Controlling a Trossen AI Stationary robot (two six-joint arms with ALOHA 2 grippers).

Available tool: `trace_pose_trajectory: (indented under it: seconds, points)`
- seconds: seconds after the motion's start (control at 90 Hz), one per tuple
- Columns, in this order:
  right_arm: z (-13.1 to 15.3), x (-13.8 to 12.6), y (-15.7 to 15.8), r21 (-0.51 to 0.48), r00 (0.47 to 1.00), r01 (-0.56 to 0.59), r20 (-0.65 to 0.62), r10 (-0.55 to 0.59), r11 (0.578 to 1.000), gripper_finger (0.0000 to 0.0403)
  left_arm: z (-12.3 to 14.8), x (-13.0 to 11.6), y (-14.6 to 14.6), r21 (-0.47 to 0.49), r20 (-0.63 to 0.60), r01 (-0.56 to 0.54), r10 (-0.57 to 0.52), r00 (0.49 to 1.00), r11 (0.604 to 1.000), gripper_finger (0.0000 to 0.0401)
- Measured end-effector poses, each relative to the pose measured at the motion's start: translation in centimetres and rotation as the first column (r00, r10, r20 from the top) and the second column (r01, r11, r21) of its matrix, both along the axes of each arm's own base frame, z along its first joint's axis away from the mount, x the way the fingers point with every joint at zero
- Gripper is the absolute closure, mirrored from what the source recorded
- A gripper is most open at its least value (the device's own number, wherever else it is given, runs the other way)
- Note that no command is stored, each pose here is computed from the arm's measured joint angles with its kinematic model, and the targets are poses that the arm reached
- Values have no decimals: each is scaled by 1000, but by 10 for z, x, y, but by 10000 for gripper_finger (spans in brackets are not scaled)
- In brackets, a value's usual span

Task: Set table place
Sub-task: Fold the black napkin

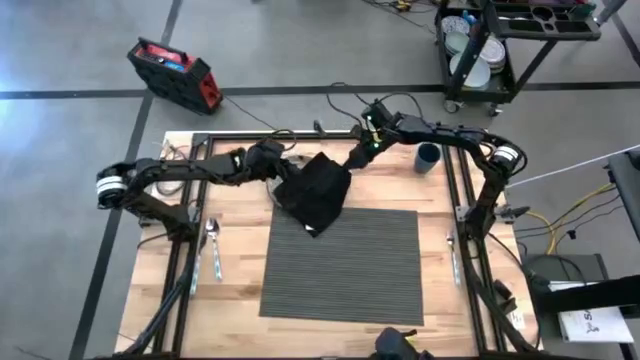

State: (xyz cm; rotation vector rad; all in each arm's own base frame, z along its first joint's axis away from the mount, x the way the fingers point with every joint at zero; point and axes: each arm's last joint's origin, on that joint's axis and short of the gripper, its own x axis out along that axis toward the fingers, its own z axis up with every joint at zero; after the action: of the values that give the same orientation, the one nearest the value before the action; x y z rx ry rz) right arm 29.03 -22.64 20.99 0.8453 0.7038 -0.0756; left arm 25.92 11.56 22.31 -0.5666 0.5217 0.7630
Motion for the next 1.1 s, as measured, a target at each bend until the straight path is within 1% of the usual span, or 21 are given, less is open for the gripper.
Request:
trace_pose_trajectory:
  seconds: [0.089, 0.144, 0.344, 0.433, 0.5, 0.611, 0.789, 0.956, 1.1]
  points:
    - [-5, -5, -3, -61, 997, 26, -71, -30, 998, 112, -4, 2, 0, -21, -2, 21, -21, 1000, 1000, 265]
    - [-10, -7, -5, -66, 995, 21, -96, -27, 998, 119, -7, 4, 0, -41, -8, 38, -38, 999, 998, 268]
    - [-31, -8, -7, -28, 987, -14, -159, 10, 1000, 140, -22, 12, -1, -137, -5, 76, -78, 997, 988, 279]
    - [-43, -7, -8, -2, 982, -18, -186, 18, 1000, 147, -26, 16, -3, -178, 11, 118, -118, 993, 977, 282]
    - [-49, -5, -8, 30, 984, -36, -176, 41, 999, 152, -28, 18, -6, -200, 18, 150, -149, 989, 968, 284]
    - [-62, -3, -8, 79, 981, -50, -181, 63, 996, 157, -29, 21, -12, -203, 21, 174, -174, 985, 963, 285]
    - [-83, 0, -10, 139, 976, -39, -206, 67, 990, 158, -29, 23, -20, -203, 21, 200, -200, 980, 958, 278]
    - [-80, 10, -9, 157, 982, -26, -181, 55, 987, 150, -29, 25, -24, -203, 21, 214, -215, 976, 955, 274]
    - [-77, 20, -1, 178, 984, -28, -167, 58, 984, 153, -29, 25, -26, -202, 20, 220, -221, 975, 954, 278]
